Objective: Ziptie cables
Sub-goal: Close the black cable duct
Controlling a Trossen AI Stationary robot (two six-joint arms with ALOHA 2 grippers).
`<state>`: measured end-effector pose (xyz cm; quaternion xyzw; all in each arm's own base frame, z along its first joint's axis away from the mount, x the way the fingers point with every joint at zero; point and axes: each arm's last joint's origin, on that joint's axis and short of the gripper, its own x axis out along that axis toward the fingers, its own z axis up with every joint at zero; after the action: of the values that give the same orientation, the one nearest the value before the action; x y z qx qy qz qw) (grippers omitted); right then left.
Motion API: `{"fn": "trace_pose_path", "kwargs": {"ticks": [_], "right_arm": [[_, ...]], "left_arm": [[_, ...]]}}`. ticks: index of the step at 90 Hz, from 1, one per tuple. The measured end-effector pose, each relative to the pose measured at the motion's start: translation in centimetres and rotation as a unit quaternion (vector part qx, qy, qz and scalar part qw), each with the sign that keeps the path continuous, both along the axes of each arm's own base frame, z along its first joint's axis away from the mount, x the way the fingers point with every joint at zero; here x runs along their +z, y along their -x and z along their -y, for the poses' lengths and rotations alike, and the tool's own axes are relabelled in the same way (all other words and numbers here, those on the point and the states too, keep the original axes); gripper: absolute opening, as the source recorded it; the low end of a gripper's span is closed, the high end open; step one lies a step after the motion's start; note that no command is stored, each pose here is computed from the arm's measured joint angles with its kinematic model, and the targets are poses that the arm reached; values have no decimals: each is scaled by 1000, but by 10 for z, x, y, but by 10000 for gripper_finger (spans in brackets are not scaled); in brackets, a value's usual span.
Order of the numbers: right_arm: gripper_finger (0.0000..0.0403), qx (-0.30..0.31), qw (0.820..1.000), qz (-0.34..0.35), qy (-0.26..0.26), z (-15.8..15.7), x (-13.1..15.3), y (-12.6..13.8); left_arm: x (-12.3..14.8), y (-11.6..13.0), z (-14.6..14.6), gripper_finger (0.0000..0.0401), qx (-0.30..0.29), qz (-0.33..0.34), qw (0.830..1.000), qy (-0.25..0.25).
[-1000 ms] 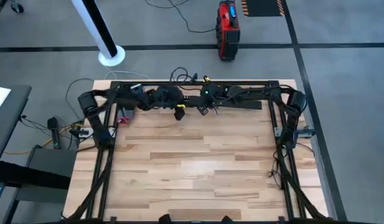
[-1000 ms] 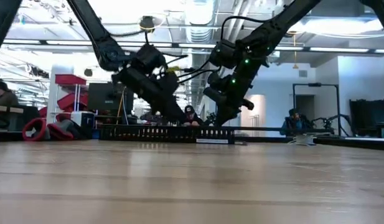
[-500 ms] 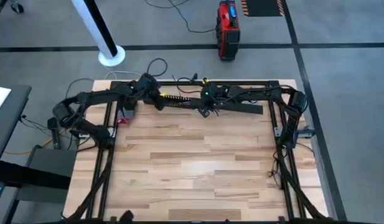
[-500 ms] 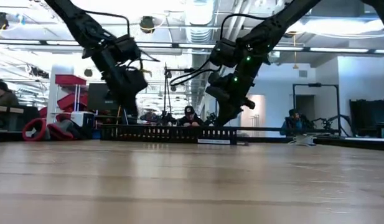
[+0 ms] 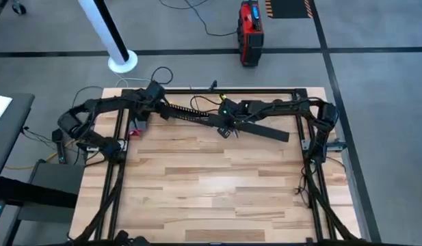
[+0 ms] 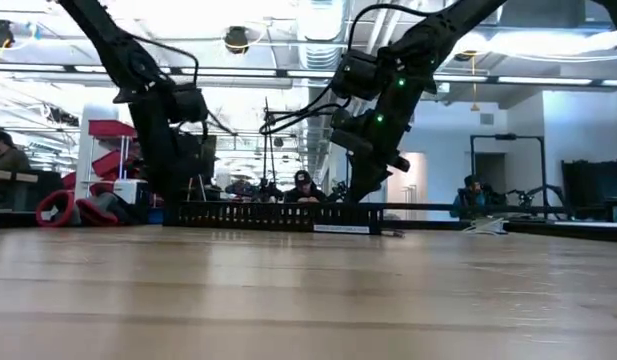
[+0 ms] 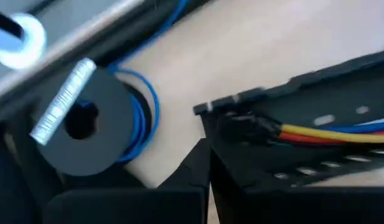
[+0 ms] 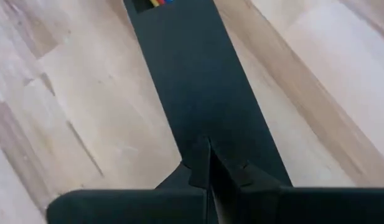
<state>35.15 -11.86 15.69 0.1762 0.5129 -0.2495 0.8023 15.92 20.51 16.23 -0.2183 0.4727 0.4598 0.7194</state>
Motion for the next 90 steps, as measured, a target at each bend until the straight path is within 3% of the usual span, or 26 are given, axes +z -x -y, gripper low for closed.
{"fn": "trace_pose_path", "kwargs": {"ticks": [31, 90], "right_arm": [[0, 2, 1000, 2, -2, -1, 0, 0], [0, 24, 997, 59, -44, 14, 2, -2]], "left_arm": [[-31, 3, -12, 0, 13, -24, 998, 54], [-34, -1, -12, 0, -19, -11, 998, 61]]}}
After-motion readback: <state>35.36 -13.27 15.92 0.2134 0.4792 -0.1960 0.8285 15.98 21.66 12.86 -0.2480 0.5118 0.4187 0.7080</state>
